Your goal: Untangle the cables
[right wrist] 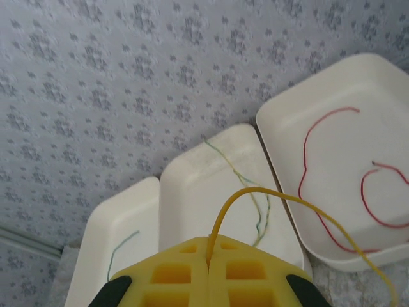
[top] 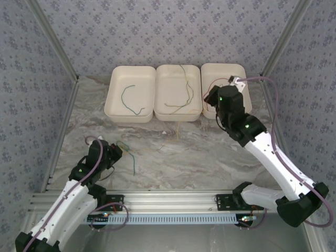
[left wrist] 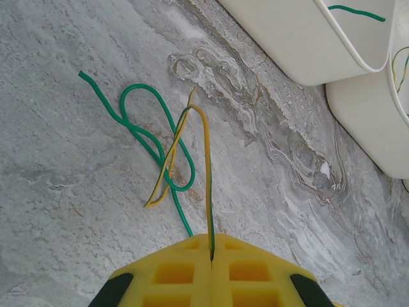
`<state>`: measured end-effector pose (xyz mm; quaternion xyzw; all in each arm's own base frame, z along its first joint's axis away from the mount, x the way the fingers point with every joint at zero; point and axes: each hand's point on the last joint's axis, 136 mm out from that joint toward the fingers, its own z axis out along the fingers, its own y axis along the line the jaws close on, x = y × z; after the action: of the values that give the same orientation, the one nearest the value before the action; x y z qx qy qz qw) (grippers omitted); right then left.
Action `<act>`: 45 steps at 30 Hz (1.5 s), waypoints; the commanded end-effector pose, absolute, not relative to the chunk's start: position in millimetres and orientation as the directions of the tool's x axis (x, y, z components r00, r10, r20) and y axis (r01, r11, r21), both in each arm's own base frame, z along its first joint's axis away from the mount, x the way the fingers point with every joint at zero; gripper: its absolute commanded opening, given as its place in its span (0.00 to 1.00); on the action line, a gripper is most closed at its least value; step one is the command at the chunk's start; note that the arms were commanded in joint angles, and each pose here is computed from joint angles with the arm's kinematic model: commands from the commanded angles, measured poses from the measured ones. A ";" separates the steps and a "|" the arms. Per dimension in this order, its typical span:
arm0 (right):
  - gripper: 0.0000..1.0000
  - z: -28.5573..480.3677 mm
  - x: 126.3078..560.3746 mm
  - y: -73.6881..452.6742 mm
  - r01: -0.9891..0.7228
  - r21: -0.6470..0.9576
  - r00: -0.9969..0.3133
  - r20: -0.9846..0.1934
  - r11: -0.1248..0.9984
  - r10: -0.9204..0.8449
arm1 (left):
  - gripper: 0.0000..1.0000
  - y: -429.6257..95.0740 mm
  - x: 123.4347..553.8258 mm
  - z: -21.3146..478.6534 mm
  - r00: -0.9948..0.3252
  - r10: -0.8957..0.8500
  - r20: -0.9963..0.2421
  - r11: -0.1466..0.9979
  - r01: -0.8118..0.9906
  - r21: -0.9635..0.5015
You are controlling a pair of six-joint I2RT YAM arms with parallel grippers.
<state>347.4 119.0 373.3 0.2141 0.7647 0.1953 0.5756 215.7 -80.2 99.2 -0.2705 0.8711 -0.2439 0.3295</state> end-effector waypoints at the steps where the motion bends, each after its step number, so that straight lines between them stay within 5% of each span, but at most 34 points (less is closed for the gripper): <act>1: 0.00 417.9 343.7 107.2 0.049 0.549 -0.189 -0.815 0.834 0.548 | 0.00 -79.3 217.0 97.2 -0.639 -0.621 -0.455 0.745 -0.300 -0.596; 8: 0.00 471.7 351.5 107.6 -0.052 0.582 -0.141 -0.809 0.812 0.571 | 0.00 -86.9 225.2 107.1 -0.649 -0.610 -0.455 0.745 -0.273 -0.609; 15: 0.00 499.0 351.7 112.2 -0.106 0.587 -0.121 -0.809 0.803 0.575 | 0.00 -73.1 238.5 241.4 -0.511 -0.546 -0.664 0.810 -0.118 -0.575; 24: 0.00 502.7 357.3 121.8 -0.152 0.590 -0.143 -0.807 0.793 0.573 | 0.00 -94.2 248.2 371.1 -0.442 -0.471 -0.764 0.817 0.107 -0.566; 33: 0.00 486.2 391.7 170.8 -0.275 0.537 -0.272 -0.839 0.797 0.471 | 0.00 -131.7 266.1 356.5 -0.542 -0.495 -0.679 0.726 0.171 -0.666; 45: 0.00 434.6 500.6 218.4 -0.398 0.511 -0.388 -0.846 0.762 0.365 | 0.00 -243.6 331.7 327.1 -0.629 -0.378 -0.680 0.699 0.288 -0.654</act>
<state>489.2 208.3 414.0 0.0347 0.7826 0.3178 0.5341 313.3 -221.9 285.6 -0.0482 0.8537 -0.3493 0.3832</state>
